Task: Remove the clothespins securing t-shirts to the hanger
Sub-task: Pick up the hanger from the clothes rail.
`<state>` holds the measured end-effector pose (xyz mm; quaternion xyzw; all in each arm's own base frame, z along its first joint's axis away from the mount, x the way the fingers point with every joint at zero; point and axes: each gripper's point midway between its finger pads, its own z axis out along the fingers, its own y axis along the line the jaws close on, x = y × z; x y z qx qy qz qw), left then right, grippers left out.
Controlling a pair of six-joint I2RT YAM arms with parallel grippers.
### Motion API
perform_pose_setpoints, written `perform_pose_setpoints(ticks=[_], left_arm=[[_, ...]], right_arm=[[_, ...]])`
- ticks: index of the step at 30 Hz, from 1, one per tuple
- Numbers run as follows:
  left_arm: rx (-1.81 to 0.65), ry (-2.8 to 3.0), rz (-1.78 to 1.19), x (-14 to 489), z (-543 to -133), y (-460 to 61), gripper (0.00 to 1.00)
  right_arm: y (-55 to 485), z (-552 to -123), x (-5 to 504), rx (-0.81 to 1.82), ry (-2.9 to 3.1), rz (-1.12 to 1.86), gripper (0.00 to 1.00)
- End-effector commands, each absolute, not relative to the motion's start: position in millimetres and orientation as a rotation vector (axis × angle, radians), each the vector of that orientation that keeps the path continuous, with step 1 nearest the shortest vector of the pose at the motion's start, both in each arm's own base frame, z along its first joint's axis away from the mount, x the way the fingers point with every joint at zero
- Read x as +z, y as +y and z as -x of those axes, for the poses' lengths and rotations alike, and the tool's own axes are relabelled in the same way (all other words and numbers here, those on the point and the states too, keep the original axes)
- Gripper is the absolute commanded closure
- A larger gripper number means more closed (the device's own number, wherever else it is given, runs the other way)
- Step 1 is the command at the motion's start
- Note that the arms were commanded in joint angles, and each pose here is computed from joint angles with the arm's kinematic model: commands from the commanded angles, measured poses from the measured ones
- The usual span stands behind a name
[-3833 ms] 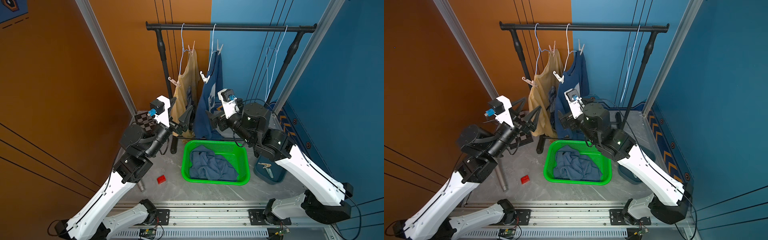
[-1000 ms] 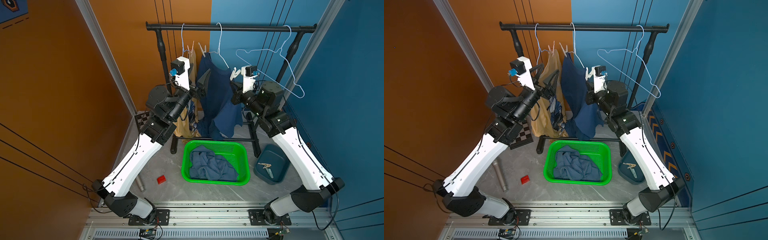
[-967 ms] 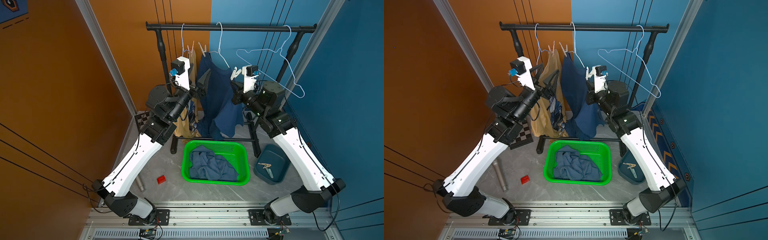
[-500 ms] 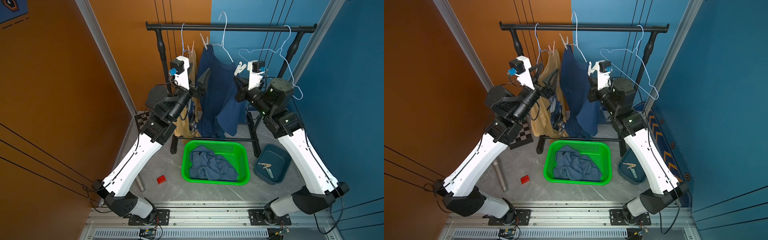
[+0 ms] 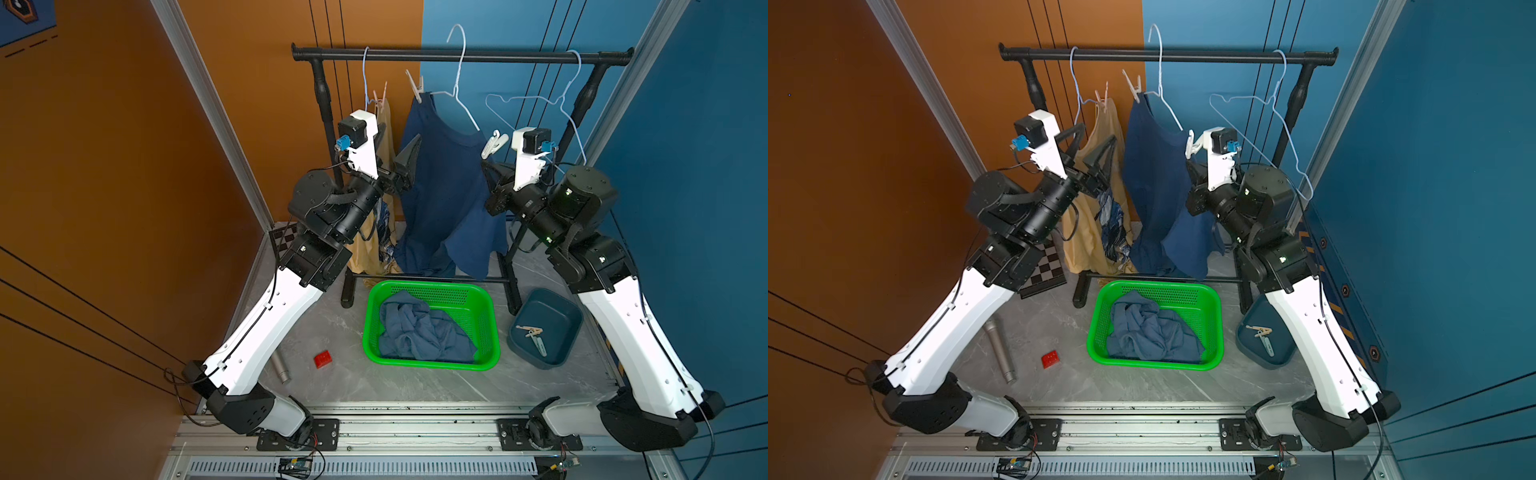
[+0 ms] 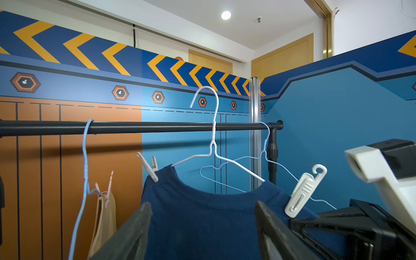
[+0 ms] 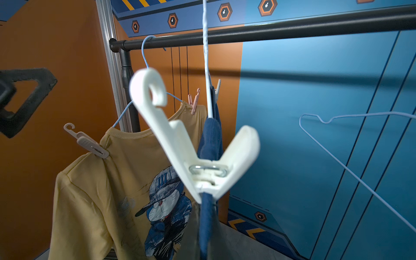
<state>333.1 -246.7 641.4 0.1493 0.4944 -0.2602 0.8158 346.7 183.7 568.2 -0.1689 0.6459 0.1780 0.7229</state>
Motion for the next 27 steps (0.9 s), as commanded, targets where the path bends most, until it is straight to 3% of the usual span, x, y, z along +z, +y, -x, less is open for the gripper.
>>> perform_pose_setpoints(ticks=[1,11,27], left_arm=[[-0.572,0.996,-0.284,660.5,-310.4,-233.7,0.26],[-0.575,0.998,-0.287,656.0,-283.9,-227.5,0.26],[-0.527,1.079,-0.285,617.8,-249.1,-199.2,0.26]], right_arm=[[177.5,-319.6,586.4,0.395,1.350,0.392,1.00],[164.2,-268.8,587.6,0.406,1.339,0.442,1.00],[140.5,-175.3,648.2,0.506,1.148,0.556,1.00]])
